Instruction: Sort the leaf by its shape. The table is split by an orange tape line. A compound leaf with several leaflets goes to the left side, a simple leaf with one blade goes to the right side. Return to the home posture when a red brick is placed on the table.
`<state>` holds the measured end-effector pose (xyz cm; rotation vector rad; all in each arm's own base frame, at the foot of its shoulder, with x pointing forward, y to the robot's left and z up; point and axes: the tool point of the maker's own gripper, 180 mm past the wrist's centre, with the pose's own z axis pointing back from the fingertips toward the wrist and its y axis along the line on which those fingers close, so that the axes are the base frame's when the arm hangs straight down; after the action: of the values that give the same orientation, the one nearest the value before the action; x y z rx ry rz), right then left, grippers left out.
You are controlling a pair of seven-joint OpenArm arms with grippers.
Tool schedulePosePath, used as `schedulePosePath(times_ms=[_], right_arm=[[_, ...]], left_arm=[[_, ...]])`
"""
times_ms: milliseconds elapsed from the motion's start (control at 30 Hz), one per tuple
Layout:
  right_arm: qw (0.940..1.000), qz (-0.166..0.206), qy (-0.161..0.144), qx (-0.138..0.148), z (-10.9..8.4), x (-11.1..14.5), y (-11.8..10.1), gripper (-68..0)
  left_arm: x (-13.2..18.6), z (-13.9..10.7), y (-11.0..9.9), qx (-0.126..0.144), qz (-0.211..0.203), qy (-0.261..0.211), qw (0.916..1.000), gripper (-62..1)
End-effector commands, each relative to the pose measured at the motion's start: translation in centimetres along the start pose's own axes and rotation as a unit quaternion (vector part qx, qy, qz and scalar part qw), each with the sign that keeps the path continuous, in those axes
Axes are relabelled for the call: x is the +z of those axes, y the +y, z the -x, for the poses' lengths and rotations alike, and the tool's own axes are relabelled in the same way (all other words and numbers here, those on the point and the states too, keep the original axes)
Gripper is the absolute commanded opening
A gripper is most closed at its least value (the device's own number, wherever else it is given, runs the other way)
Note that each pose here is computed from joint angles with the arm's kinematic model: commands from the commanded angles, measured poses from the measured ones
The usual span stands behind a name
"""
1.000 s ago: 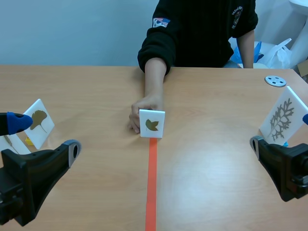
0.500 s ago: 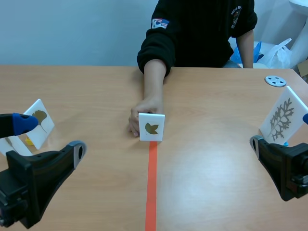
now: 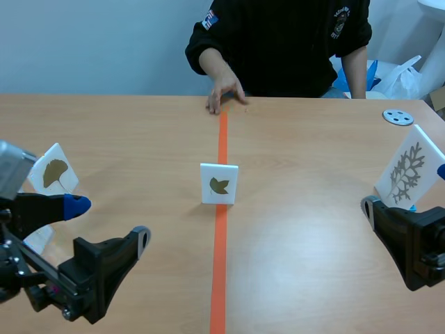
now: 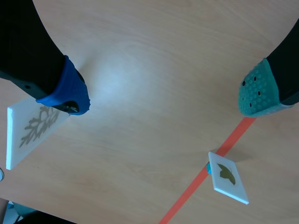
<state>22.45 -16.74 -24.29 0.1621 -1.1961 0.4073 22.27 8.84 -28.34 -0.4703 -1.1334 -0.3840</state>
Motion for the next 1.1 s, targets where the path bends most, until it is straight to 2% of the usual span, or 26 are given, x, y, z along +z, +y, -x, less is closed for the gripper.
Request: schedulePosePath(times_ms=[0, 267, 467, 833, 1067], right_arm=[[0.9997, 0.006, -0.024, 0.004, -1.4, 0.0, -0.4, 0.4], [0.9997, 0.007, -0.024, 0.004, -1.4, 0.0, -0.4, 0.4], [0.9997, 0.007, -0.024, 0.004, -1.4, 0.0, -0.4, 0.4], [0.9997, 0.008, -0.024, 0.003, -1.4, 0.0, -0.4, 0.4], [0.9997, 0.008, -0.024, 0.003, -1.4, 0.0, -0.4, 0.4]], left_arm=[[-0.7, -1.0, -0.6, -0.009, 0.013, -0.02, 0.9997, 1.4], [-4.8, -0.1, -1.2, -0.051, 0.043, -0.033, 0.9972, 1.4], [-8.4, 0.8, 0.3, -0.055, 0.025, -0.042, 0.9973, 1.4], [-15.0, 0.3, 1.2, -0.085, 0.007, -0.066, 0.9942, 1.4], [-18.1, 0.2, 1.5, -0.099, 0.004, -0.067, 0.9928, 1.4]])
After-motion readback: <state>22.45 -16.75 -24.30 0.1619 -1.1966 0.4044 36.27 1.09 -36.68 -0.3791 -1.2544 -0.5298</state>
